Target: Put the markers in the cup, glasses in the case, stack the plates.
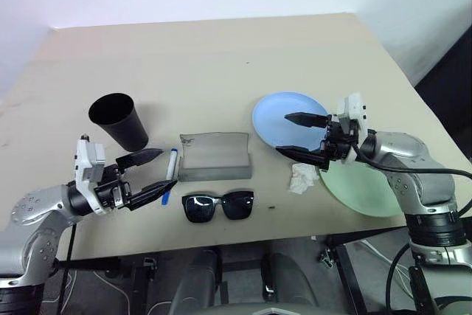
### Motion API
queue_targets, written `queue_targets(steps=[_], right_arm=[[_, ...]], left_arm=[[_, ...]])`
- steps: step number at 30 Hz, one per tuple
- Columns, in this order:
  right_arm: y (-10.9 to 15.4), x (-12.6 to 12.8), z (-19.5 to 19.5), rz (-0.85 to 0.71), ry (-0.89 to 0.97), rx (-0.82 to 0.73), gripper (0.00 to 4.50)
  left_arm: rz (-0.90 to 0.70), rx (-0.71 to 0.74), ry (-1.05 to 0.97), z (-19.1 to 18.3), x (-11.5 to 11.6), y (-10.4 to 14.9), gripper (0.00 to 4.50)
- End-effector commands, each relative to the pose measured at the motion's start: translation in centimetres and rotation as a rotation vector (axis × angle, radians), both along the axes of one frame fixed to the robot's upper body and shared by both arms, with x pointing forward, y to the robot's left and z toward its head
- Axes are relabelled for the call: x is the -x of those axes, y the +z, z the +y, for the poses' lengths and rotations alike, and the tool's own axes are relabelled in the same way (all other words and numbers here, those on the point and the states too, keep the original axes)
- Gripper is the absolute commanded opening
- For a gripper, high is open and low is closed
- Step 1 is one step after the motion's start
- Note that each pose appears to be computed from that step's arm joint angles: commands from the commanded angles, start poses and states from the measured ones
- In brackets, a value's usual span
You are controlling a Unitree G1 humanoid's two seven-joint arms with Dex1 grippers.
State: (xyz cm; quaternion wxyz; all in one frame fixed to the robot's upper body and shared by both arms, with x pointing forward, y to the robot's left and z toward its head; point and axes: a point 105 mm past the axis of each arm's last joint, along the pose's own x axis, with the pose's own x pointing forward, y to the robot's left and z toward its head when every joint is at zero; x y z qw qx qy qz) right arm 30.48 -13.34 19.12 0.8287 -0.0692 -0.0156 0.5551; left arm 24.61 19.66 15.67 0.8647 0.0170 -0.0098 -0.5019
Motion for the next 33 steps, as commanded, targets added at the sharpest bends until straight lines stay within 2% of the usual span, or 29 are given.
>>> queue_targets(steps=[1, 9, 15, 21, 23, 25, 28, 33], right_arm=[[1.8, 0.6, -0.2, -0.059, -0.002, -0.014, 4.5], [1.4, 1.2, -0.3, -0.029, -0.004, 0.025, 4.5], [1.5, 0.6, -2.2, 0.038, -0.107, 0.034, 4.5], [2.8, -0.9, -7.3, 0.065, -0.311, -0.007, 4.5], [2.7, -1.3, -8.9, 0.078, -0.37, 0.024, 4.5], [2.1, -1.6, -10.6, 0.054, -0.423, 0.082, 4.5], [-0.2, -2.0, -14.1, 0.146, -0.541, 0.147, 4.5], [-1.8, -1.3, -18.5, 0.242, -0.657, 0.18, 4.5]], left_arm=[[-0.059, -0.015, -0.023, -0.4, -0.6, 0.4, 4.45], [-0.093, 0.015, -0.067, -2.0, -1.6, 0.5, 4.45], [-0.07, 0.015, -0.132, -3.5, -1.5, -0.3, 4.45], [-0.102, -0.007, -0.148, -4.8, -2.4, -0.7, 4.45], [-0.113, -0.008, -0.155, -5.2, -2.6, -0.6, 4.45], [-0.118, -0.01, -0.157, -5.2, -2.9, -0.8, 4.45], [-0.114, -0.034, -0.162, -5.1, -3.0, -1.7, 4.45], [-0.134, -0.035, -0.165, -5.9, -3.4, -2.2, 4.45]])
